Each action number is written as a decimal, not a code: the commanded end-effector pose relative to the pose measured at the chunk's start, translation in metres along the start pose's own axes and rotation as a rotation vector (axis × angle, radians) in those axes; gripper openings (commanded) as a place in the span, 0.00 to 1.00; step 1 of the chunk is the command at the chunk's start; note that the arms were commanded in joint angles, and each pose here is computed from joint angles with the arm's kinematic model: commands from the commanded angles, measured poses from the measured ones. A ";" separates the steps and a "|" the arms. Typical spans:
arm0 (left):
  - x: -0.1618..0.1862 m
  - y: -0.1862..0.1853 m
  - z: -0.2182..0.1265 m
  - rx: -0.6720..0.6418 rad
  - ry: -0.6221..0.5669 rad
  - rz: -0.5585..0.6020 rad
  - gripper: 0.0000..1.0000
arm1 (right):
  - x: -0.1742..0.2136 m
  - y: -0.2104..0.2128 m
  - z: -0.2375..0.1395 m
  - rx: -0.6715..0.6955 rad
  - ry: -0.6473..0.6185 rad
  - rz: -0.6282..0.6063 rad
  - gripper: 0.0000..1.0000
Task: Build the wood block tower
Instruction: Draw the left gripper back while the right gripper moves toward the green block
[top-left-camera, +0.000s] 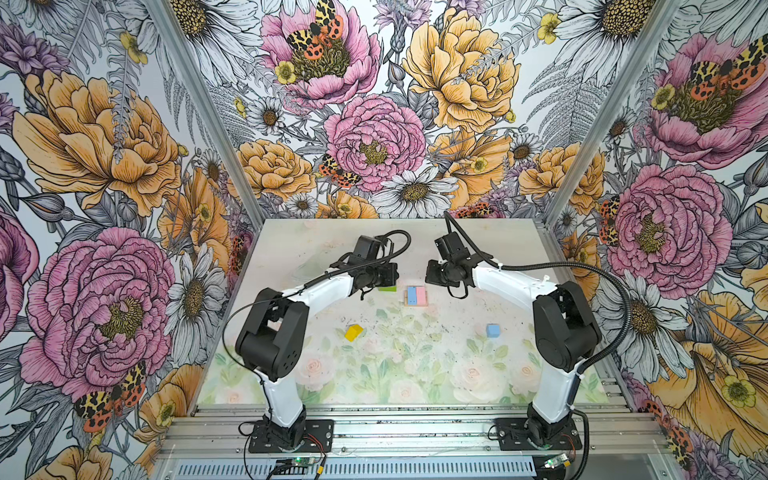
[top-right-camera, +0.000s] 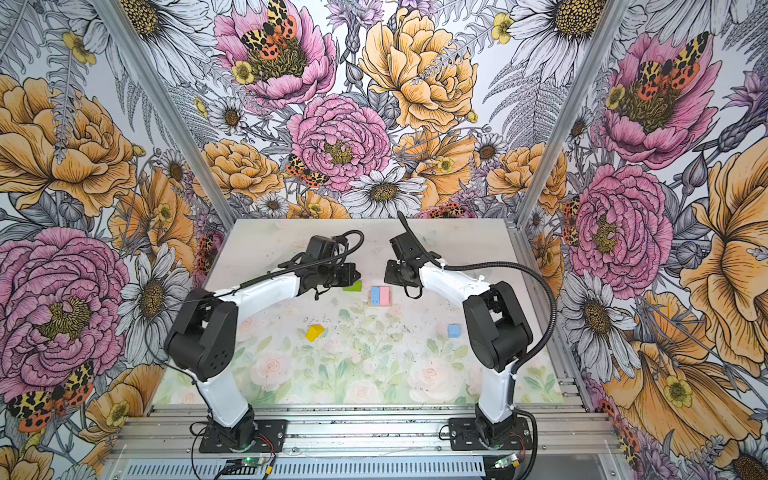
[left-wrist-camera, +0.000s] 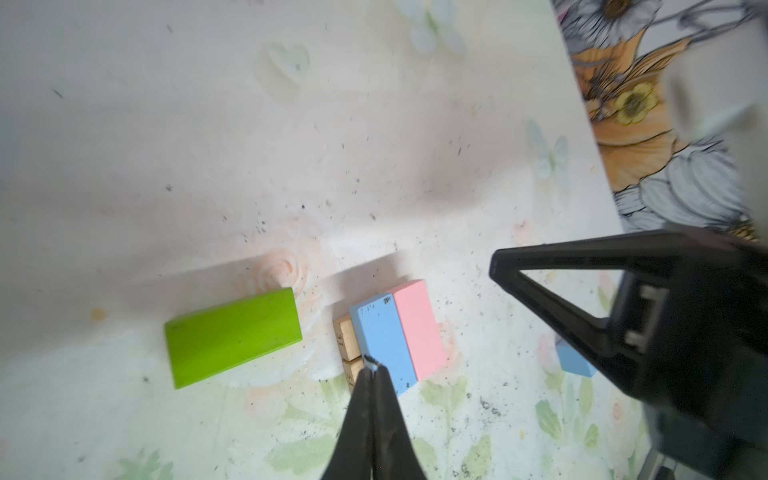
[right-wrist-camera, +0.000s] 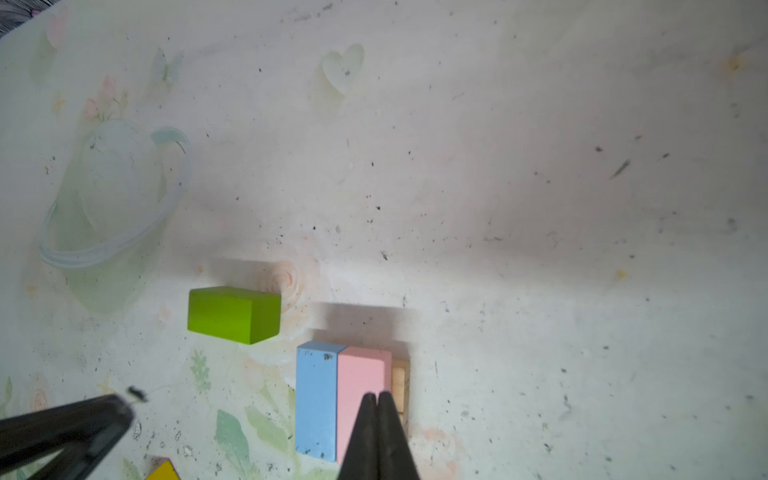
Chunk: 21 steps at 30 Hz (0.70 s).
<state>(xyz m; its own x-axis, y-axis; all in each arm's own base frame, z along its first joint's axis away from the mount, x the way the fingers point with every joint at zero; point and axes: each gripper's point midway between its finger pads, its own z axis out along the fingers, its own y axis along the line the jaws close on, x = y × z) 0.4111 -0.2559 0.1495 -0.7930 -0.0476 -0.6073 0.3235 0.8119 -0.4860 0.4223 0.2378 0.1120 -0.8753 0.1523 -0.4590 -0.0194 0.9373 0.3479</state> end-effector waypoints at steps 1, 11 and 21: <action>-0.030 -0.003 -0.043 0.002 -0.144 0.037 0.02 | -0.015 0.026 -0.029 0.013 -0.067 -0.069 0.04; -0.041 0.024 -0.140 -0.094 -0.416 -0.002 0.09 | -0.010 0.075 -0.028 0.092 -0.074 -0.180 0.26; -0.023 0.037 -0.178 -0.143 -0.528 -0.015 0.33 | 0.021 0.121 0.018 0.049 0.010 -0.212 0.53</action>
<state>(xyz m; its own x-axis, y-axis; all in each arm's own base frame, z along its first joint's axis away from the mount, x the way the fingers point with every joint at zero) 0.3487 -0.1334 0.2459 -0.4797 -0.2918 -0.8275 0.2355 0.8656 -0.4418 0.4108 0.3570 0.1393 -0.8443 -0.0519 -0.5334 -0.1958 0.9564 0.2168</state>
